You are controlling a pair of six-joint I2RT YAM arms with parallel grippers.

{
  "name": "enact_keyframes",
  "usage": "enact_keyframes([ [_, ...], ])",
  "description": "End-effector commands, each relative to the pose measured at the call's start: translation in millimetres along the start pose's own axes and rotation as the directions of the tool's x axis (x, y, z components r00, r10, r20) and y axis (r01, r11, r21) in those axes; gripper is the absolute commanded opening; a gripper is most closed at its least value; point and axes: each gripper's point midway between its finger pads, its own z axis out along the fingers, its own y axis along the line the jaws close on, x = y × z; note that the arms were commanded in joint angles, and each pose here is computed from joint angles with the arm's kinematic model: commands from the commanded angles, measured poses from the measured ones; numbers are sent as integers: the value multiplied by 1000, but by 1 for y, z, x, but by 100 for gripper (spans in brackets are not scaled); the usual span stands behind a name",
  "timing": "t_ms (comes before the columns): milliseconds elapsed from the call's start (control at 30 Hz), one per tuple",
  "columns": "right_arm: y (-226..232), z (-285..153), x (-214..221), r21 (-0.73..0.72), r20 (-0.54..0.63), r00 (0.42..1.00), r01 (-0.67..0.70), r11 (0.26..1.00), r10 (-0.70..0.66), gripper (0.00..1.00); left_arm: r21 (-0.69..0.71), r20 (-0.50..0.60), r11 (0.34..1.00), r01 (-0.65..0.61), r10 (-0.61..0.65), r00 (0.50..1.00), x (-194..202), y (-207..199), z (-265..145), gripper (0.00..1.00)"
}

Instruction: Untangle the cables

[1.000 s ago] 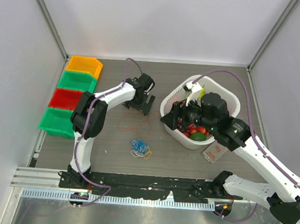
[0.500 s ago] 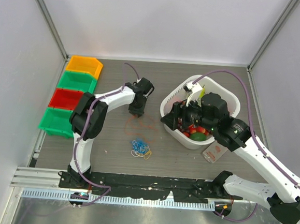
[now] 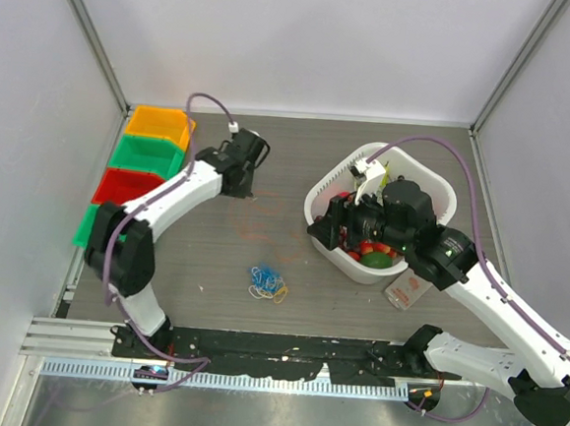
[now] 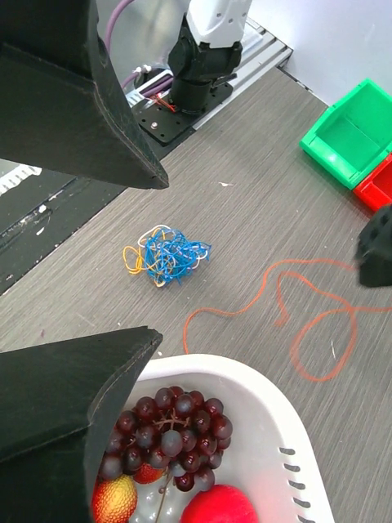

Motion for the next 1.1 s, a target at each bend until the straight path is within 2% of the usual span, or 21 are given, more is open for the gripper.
enact_keyframes([
  [0, 0, -7, -10, 3, 47, 999, 20, 1000, -20, 73, -93, 141, 985, 144, -131, 981, -33, 56, -49, 0],
  [300, 5, -12, -19, -8, 71, 997, 27, 1000, -27, 73, -141, 346, 936, 323, -259, 902, -89, 141, -126, 0],
  [533, 5, -10, -22, -7, 71, 997, 40, 999, -39, 74, -168, 522, 886, 432, -292, 801, -131, 199, -195, 0],
  [733, 6, -7, -21, -18, 60, 997, 39, 999, -38, 73, -246, 633, 819, 518, -269, 726, -149, 248, -248, 0],
  [900, 7, -3, -21, -25, 54, 998, 44, 999, -42, 73, -279, 681, 794, 540, -233, 695, -159, 273, -269, 0],
  [1067, 6, 0, -20, -21, 52, 997, 52, 998, -51, 73, -312, 662, 773, 553, -240, 710, -151, 288, -254, 0],
])
